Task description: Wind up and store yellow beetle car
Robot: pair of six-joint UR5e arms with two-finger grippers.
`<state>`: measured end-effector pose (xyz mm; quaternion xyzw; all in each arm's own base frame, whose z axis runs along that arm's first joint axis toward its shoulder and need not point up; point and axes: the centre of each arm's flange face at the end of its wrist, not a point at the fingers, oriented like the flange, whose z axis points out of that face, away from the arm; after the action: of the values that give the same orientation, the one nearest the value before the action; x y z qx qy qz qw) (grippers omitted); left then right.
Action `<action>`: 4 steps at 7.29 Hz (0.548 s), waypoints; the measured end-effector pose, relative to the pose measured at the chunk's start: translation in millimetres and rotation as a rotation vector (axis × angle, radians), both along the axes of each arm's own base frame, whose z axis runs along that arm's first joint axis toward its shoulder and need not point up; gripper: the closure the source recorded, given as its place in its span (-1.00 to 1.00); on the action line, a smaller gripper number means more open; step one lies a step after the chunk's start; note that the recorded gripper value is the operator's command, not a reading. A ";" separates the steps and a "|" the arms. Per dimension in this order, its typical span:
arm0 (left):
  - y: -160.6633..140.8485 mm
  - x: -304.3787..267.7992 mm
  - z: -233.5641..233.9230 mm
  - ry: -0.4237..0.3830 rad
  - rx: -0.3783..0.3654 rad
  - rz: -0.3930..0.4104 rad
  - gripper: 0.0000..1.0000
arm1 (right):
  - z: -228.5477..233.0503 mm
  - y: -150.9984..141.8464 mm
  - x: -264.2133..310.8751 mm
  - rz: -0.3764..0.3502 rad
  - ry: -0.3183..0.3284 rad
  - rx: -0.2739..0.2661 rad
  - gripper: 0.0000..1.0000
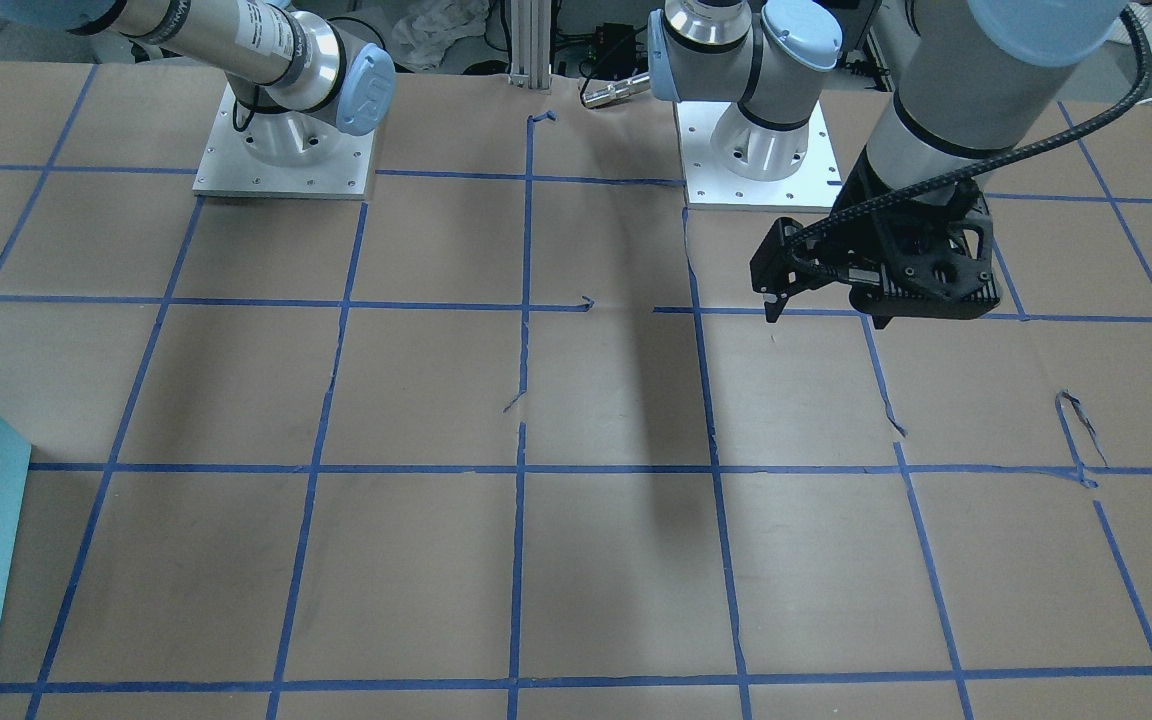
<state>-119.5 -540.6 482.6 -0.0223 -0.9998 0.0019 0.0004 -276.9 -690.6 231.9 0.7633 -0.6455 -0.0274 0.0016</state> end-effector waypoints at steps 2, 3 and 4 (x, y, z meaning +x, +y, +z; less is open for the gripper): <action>0.0 0.0 0.0 0.000 0.000 0.000 -1.00 | 39.3 8.4 6.4 -0.071 0.009 -0.013 -1.00; 0.0 -0.1 0.0 0.000 0.000 -0.001 -1.00 | 71.1 22.2 21.6 -0.185 -0.018 0.016 -1.00; 0.0 -0.2 0.0 0.001 0.000 -0.001 -1.00 | 110.8 39.3 55.5 -0.352 -0.053 0.042 -1.00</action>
<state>-119.7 -540.6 482.6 -0.0227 -0.9997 0.0019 0.0011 -221.4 -651.3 342.7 0.6387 -0.7684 -0.0205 -0.0360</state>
